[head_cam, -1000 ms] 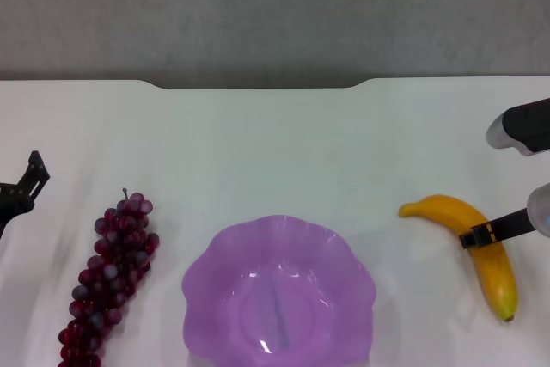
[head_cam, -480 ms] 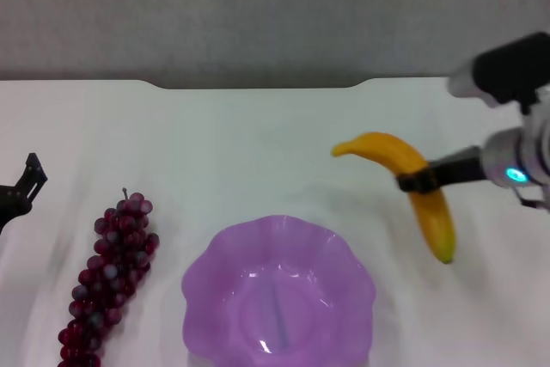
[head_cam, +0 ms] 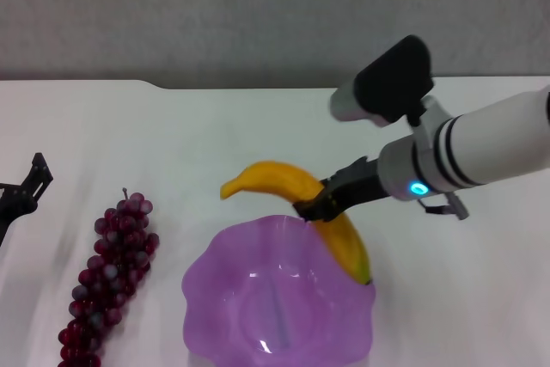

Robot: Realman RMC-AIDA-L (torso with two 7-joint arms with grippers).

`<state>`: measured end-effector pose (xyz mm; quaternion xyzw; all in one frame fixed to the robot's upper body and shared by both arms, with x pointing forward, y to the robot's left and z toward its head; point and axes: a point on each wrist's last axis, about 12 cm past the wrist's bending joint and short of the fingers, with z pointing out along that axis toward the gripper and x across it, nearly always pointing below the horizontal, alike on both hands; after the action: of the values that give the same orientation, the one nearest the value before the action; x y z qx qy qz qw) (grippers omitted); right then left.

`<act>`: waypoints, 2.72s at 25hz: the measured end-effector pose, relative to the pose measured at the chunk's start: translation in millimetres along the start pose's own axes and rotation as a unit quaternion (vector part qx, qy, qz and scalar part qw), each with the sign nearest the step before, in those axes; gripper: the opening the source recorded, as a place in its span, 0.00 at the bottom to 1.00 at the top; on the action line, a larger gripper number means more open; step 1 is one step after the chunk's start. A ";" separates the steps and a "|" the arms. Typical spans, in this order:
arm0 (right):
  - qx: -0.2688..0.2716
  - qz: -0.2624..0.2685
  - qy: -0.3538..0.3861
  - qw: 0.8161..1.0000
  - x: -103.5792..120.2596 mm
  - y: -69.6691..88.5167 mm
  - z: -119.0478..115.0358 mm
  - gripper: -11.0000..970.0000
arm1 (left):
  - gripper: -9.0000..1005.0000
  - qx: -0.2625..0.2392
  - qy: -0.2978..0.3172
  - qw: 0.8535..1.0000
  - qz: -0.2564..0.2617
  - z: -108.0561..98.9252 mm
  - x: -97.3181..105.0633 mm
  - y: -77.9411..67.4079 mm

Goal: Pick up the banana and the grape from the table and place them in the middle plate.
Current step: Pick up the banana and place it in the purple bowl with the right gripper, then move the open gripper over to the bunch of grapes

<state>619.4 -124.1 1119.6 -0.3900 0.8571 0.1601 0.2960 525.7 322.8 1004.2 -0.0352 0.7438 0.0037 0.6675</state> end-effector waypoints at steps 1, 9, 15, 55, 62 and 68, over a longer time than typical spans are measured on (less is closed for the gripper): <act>-0.005 -0.003 0.001 1.000 -0.7 3.4 1.3 0.53 | 0.91 0.000 0.000 1.000 0.000 0.1 0.0 -0.1; -0.034 -0.036 0.016 0.999 -2.7 26.9 11.2 0.53 | 0.91 0.000 0.000 1.000 0.000 0.1 0.0 0.0; -0.053 -0.053 0.018 0.997 2.9 37.8 16.6 0.53 | 0.91 0.000 0.000 1.000 -0.001 0.5 -0.3 -0.2; 0.149 -0.029 -0.149 0.977 38.6 -25.9 -14.0 0.94 | 0.91 0.002 0.003 1.000 -0.003 -1.6 1.3 1.1; 0.272 -0.019 -0.208 0.939 92.6 -35.9 -25.0 0.91 | 0.91 0.006 0.004 1.000 -0.005 -2.0 1.8 -0.1; 0.367 -0.062 -0.274 0.887 140.2 -24.8 -17.5 0.81 | 0.91 0.018 0.005 1.000 -0.005 -0.7 1.8 -5.7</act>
<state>558.7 -229.3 1043.4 -0.2465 0.7135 -0.0841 0.6505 525.1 317.0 1002.7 -0.0269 0.7470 -0.0131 0.6641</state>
